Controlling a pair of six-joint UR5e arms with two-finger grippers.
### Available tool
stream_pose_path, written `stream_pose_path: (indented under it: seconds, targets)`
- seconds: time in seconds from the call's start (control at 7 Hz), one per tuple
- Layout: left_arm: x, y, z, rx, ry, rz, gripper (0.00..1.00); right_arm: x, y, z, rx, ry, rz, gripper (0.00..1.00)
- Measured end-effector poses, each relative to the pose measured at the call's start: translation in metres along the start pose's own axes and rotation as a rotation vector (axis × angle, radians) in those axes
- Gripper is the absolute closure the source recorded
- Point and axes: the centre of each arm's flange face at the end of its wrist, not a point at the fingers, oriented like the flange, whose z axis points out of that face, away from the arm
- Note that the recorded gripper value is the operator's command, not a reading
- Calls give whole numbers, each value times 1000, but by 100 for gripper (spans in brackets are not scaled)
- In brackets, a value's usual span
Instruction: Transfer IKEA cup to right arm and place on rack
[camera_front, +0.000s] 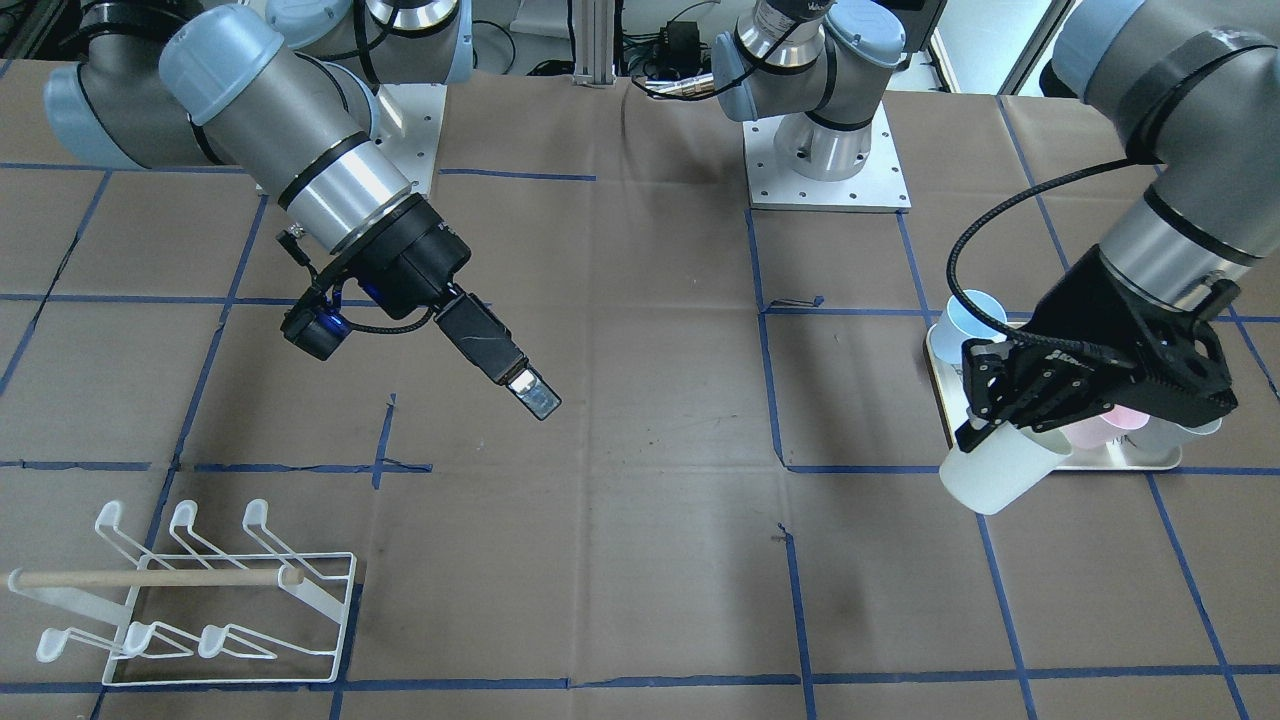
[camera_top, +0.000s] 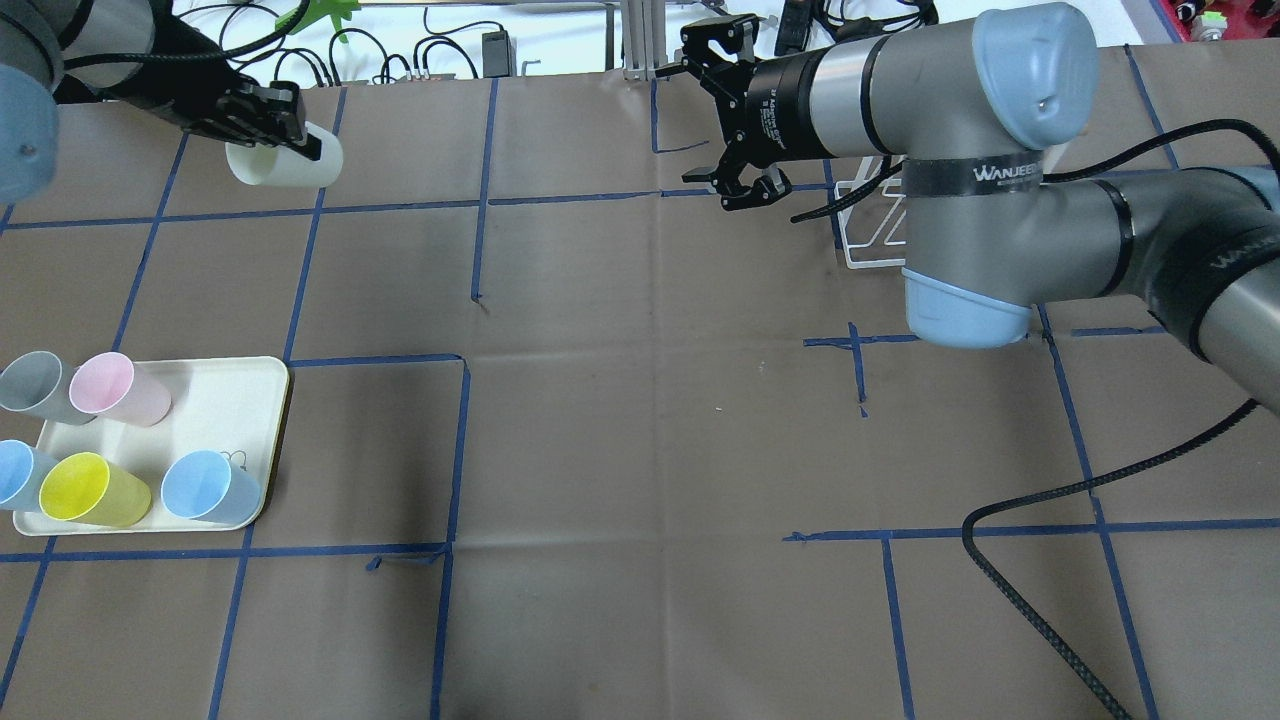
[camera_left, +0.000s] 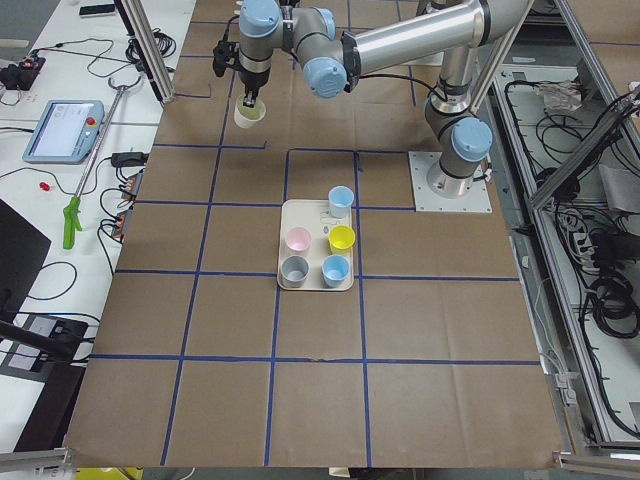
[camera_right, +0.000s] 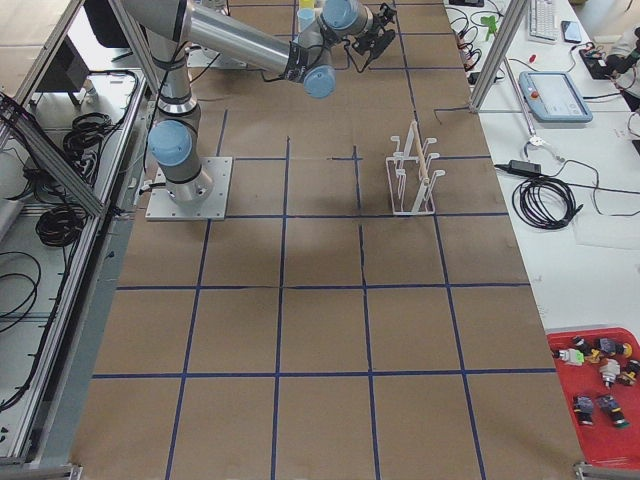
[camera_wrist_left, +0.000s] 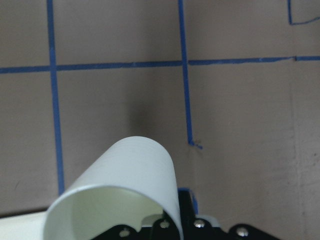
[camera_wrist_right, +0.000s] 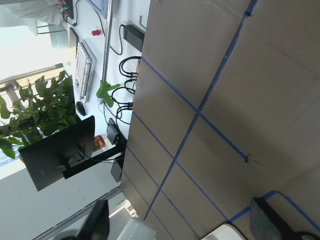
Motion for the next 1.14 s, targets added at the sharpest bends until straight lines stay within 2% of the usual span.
stream_pose_path:
  seconds: [0.14, 0.29, 0.57, 0.71, 0.86, 1.0, 1.14]
  targets:
    - [24, 7, 13, 90, 37, 64, 100, 2, -1, 5, -16, -61, -17, 0]
    - [47, 21, 32, 196, 105, 135, 100, 8, -2, 8, -14, -96, -6, 0]
    - [75, 54, 61, 390, 247, 254, 100, 20, 0, 10, -17, -103, 54, 0]
    - [83, 69, 70, 462, 302, 304, 100, 23, 5, 11, -26, -98, 104, 1]
    - [90, 82, 76, 507, 333, 341, 100, 25, 10, 11, -36, -94, 170, 2]
    - [99, 90, 84, 535, 349, 373, 100, 26, 15, 10, -35, -117, 181, 2]
    - [107, 93, 96, 551, 362, 393, 100, 31, 18, 8, -16, -166, 129, 2]
